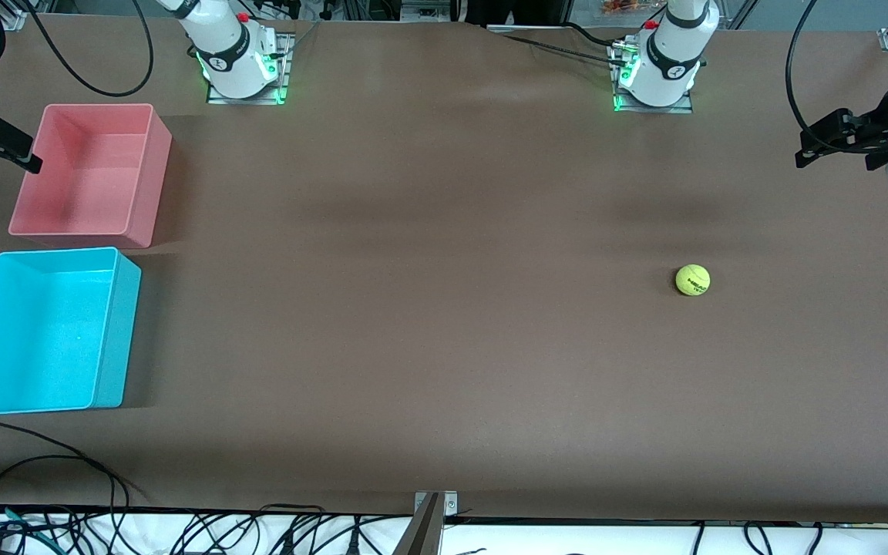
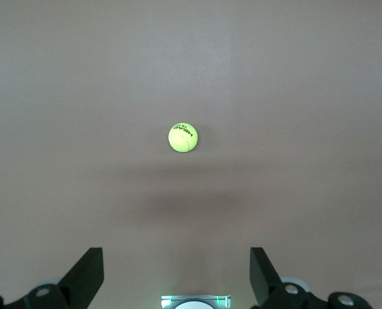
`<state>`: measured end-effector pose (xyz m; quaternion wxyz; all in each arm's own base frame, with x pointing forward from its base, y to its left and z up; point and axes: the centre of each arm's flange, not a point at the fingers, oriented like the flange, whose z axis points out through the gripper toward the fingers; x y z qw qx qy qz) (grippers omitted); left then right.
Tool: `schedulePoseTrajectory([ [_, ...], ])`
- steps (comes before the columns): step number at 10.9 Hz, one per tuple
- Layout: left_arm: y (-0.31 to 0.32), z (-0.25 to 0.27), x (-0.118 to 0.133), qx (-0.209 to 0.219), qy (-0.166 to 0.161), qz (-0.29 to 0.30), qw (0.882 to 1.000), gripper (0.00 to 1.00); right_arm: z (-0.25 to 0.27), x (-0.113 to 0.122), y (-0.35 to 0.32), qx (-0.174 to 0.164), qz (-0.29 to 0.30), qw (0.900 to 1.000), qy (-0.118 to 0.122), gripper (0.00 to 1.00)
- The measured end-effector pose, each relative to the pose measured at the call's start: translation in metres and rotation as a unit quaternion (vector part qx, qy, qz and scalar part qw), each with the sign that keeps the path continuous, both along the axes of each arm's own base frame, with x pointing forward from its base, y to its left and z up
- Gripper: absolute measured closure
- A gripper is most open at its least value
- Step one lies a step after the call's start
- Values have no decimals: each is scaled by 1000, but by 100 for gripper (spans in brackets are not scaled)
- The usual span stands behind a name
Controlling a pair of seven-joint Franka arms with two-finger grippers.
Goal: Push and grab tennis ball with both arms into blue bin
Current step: 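Lower the left gripper beside the yellow tennis ball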
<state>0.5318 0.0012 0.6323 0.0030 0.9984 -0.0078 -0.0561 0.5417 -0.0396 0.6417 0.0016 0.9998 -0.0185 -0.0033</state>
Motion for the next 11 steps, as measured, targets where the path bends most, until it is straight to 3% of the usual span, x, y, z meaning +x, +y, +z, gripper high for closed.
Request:
schedulePoseTrajectory([
  [3, 2, -8, 1, 0, 8, 2, 1000, 0, 0, 0, 0, 0, 0, 1000, 0, 0],
  [6, 10, -58, 11, 4, 36, 8, 999, 0, 0, 0, 0, 0, 0, 1000, 0, 0],
  [11, 19, -97, 21, 21, 23, 7, 999, 0, 0, -1, -4, 1, -4, 1000, 4, 0],
])
